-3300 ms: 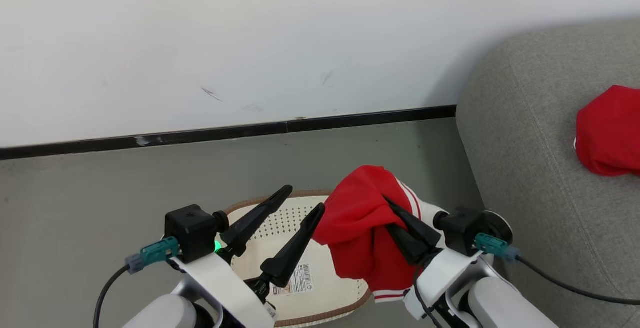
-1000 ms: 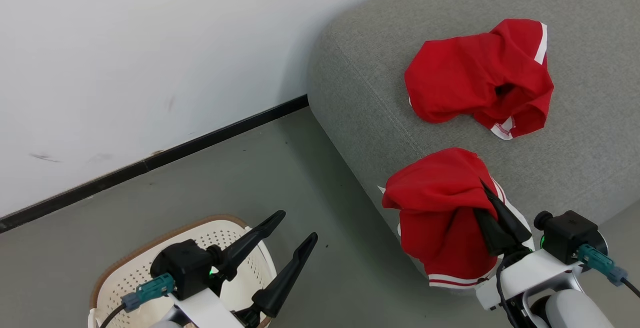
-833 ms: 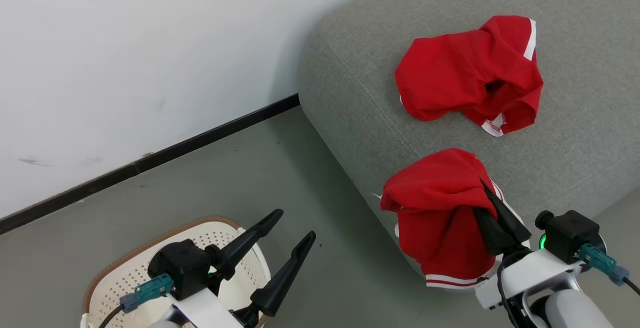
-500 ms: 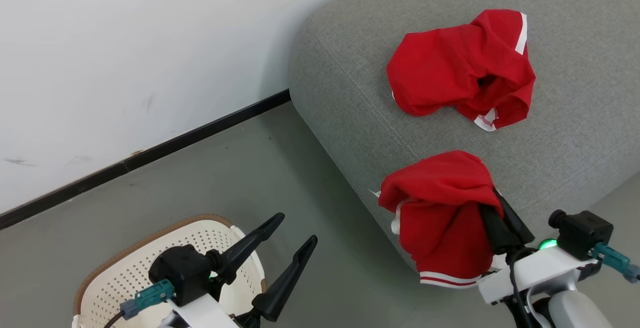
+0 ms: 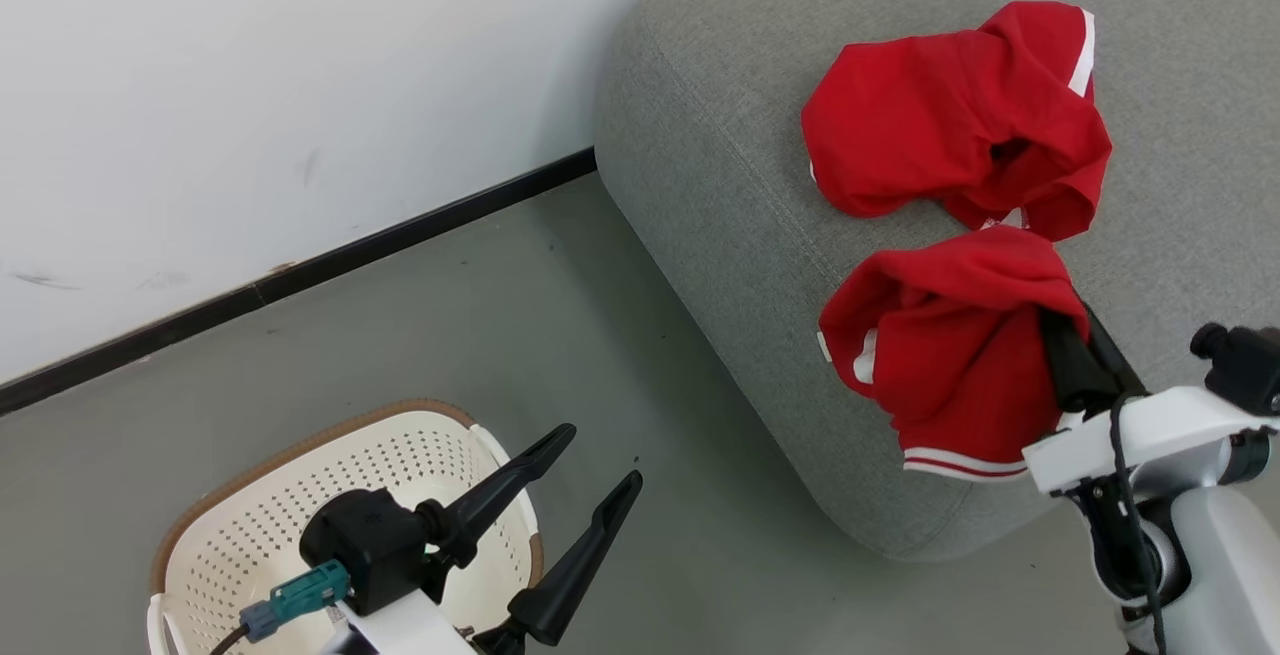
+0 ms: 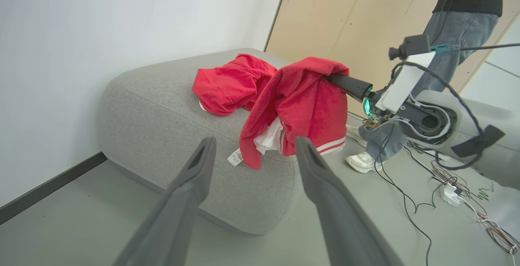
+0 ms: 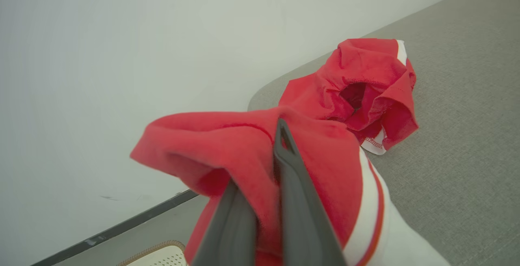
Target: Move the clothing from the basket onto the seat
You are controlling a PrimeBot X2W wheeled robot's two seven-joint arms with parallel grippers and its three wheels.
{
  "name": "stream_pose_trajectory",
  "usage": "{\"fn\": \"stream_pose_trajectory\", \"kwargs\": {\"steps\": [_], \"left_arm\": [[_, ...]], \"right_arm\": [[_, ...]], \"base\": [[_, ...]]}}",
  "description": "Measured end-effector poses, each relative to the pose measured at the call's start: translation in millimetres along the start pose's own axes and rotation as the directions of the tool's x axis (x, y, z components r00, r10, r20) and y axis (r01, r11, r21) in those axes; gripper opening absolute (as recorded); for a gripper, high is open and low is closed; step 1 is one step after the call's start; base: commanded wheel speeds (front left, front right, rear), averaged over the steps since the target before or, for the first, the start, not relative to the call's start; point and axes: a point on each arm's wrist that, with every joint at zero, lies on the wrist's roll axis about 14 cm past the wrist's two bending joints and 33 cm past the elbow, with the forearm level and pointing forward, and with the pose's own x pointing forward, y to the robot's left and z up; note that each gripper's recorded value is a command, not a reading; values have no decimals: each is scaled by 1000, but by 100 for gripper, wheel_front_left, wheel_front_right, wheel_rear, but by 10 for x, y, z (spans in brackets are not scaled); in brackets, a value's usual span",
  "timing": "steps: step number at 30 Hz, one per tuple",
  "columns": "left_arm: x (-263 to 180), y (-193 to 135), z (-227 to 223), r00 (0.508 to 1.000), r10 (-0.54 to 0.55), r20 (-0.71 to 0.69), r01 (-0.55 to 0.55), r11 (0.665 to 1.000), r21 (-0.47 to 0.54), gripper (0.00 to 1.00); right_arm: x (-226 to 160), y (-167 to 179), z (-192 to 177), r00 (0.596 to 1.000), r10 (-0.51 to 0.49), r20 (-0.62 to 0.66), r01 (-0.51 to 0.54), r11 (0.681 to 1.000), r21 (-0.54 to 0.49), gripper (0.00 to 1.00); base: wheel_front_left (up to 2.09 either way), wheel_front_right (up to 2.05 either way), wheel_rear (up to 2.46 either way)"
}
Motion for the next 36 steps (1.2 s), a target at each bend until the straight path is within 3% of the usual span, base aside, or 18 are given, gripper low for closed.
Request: {"fn": "stream_pose_trajectory", "kwargs": {"steps": [10,23,26,36], "left_arm": [[-82,140,-35,999,35,-10,-35,999,-17,100],[-209,360,-105,996,85,-35,-87,996,-31,100],[-225,407,-104,995,94,-36,-95,995,-32,100],[-319,557,-153,990,128,-53,-130,991,-39,100]], "right_arm": [[580,-86,323,999,-23,31,21,999,49,0],[1275,-411,1071,989,-98,110,103,994,-36,0],[1377,-515,1184,983,-137,125,141,990,-18,0],[1512,-858,979,961,-269,61,267,963,36,0]], "base": [[0,0,0],[0,0,0],[0,0,0],[0,0,0]]}}
